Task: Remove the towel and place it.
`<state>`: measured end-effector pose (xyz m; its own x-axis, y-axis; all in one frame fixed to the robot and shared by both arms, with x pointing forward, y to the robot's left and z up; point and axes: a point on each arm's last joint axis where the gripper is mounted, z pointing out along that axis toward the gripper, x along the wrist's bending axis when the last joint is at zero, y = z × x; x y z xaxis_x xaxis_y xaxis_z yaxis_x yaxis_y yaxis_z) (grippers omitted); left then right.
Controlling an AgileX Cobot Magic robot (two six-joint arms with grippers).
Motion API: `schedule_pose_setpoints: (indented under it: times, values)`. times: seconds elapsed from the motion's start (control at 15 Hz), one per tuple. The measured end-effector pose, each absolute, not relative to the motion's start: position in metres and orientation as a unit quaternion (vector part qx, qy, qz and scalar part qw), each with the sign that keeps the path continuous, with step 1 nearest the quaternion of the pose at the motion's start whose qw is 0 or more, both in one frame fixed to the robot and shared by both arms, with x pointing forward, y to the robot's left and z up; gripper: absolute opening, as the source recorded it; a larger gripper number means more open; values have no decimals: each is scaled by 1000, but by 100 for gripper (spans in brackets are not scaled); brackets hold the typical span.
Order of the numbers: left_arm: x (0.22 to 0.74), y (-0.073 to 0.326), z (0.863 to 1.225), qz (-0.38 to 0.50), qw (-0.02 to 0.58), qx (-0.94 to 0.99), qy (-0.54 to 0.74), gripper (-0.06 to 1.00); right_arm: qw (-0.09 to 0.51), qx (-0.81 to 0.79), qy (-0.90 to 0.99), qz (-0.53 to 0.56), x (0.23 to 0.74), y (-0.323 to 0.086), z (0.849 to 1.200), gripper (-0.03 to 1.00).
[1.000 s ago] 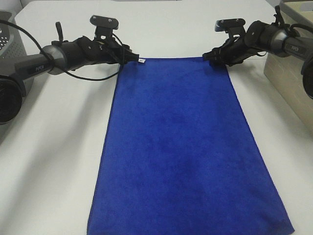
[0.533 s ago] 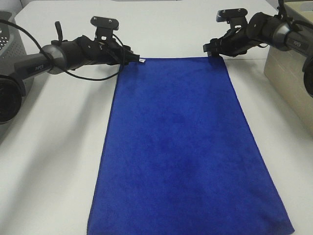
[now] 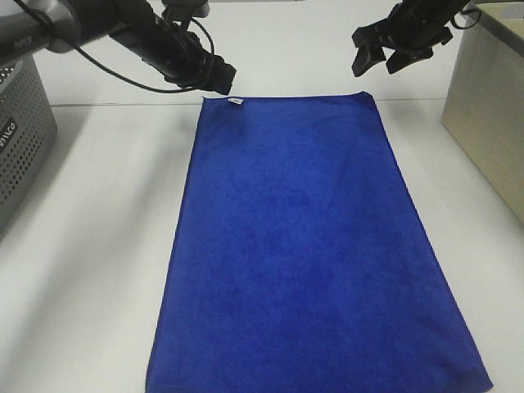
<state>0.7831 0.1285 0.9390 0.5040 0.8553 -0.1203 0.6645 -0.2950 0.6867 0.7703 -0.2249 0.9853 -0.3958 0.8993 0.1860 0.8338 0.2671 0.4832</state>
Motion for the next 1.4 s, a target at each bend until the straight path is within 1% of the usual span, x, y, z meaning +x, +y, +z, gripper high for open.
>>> schedule_pose_setpoints:
  times: [0.13,0.2,0.27,0.33,0.47,0.67,0.73,0.87,1.0,1.07,1.13,1.27,1.4]
  values:
    - [765,140,970,109,277,803,516,55,48,535,803,260,753,-224,1024,68]
    - [757,145,983,94,246,792,551,57,49,530,807,255,745,-225,1041,72]
    - [750,150,996,89,225,778,580,58,69,525,810,254,739,-227,1058,76]
    - [743,155,1013,95,214,765,601,58,87,524,810,249,733,-228,1074,79]
    - [733,162,1044,115,210,749,617,58,121,550,789,247,721,-234,1103,81]
    - [722,179,1089,184,211,740,612,58,186,579,757,240,700,-247,1150,81]
    - [716,206,1115,217,216,719,624,58,203,583,744,256,679,-250,1178,81]
    - [704,240,1143,238,224,693,643,58,211,591,740,243,647,-256,1196,81]
    - [683,276,1164,250,220,666,668,58,220,605,734,218,607,-265,1207,81]
    - [669,292,1170,247,214,652,684,58,222,614,729,208,586,-269,1210,81]
    - [660,299,1172,245,211,647,691,58,223,619,725,204,574,-271,1212,81]
    - [620,328,1177,237,190,623,721,58,221,635,711,205,527,-276,1217,81]
    - [571,341,1173,222,168,608,743,58,213,649,701,204,483,-280,1212,81]
